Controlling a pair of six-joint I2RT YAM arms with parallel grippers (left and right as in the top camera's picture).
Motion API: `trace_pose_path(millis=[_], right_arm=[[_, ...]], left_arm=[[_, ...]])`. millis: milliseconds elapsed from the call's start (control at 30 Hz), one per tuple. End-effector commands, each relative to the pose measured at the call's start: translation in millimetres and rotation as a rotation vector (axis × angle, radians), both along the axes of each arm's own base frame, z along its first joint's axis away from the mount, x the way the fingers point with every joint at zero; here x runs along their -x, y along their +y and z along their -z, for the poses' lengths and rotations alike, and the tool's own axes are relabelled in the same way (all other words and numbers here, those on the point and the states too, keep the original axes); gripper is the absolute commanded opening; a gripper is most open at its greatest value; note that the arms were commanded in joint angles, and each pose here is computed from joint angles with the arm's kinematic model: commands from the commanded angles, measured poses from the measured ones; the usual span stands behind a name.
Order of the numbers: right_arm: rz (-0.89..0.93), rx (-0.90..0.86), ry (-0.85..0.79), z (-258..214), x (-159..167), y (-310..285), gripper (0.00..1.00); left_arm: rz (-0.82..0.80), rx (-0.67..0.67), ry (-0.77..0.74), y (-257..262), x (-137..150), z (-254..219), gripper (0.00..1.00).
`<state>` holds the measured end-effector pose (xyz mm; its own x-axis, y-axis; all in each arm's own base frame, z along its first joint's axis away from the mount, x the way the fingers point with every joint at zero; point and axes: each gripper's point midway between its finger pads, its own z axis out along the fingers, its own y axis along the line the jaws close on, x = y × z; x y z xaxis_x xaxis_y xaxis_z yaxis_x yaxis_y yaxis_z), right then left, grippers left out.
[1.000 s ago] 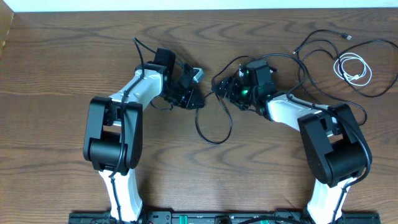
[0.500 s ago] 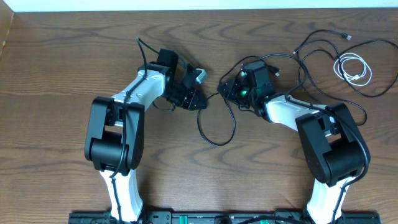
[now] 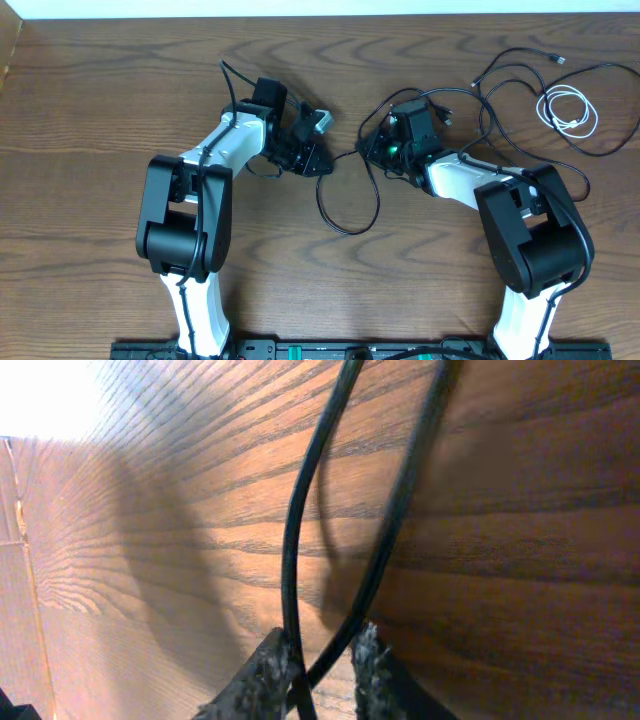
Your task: Untangle cables
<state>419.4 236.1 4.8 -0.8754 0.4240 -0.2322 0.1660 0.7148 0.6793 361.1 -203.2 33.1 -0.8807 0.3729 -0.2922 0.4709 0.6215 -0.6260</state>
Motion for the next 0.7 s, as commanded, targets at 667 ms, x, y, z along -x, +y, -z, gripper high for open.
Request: trace_pose_path(millis=[667], right_arm=[[0.211,-0.188,0.282,30,20,4,0.54]], left_arm=[[0.021,0.024,-0.028,-4,-3,-4,0.08]])
